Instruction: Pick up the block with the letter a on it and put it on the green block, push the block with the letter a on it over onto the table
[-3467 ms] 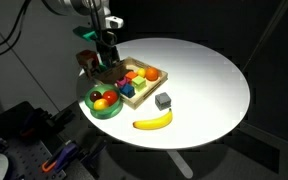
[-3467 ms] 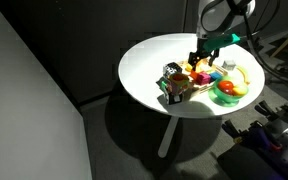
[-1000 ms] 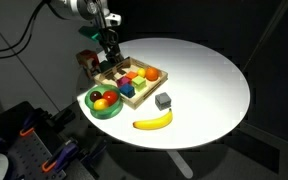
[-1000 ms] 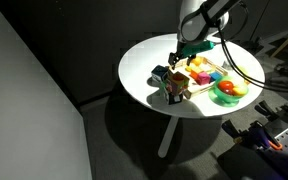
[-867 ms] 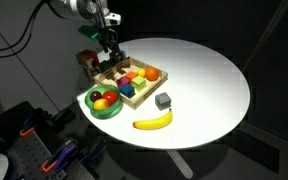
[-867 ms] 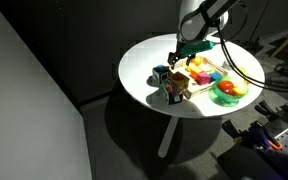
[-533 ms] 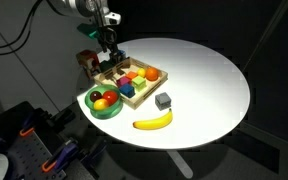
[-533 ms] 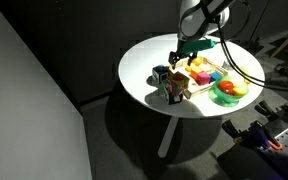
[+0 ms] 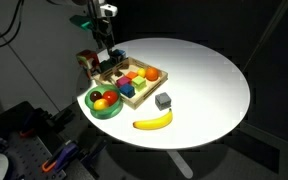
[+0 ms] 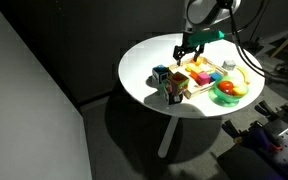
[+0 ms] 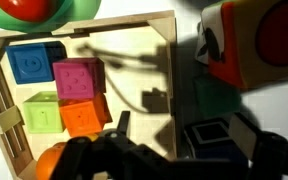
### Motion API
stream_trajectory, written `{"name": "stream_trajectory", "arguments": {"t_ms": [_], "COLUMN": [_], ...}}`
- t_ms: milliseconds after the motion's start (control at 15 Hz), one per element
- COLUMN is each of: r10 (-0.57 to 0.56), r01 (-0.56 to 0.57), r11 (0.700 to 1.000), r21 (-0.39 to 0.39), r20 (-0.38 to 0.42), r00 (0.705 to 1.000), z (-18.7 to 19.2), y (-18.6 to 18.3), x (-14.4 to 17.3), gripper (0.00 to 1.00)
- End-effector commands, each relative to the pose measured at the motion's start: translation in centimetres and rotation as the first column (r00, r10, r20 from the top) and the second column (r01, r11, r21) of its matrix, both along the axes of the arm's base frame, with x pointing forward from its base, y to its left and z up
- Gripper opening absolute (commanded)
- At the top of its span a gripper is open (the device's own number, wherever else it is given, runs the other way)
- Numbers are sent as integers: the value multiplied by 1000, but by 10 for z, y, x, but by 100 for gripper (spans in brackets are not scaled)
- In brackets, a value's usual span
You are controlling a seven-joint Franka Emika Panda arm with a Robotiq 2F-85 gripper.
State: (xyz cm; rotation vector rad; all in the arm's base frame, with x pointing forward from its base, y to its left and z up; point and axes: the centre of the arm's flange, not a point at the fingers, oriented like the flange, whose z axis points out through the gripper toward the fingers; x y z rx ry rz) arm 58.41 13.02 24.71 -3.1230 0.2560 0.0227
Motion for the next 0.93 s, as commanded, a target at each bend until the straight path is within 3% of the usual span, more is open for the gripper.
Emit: {"name": "stream_trajectory", "arguments": {"t_ms": [0, 867], "r10": [-28, -105], "r01": [28, 97], "r11": [1000, 992], "r21": [-1, -76], "r20": [-10, -113], "r00": [1000, 988], "z": [26, 70], "y": [-12, -59], "x": [-23, -73], "gripper": [100, 100]}}
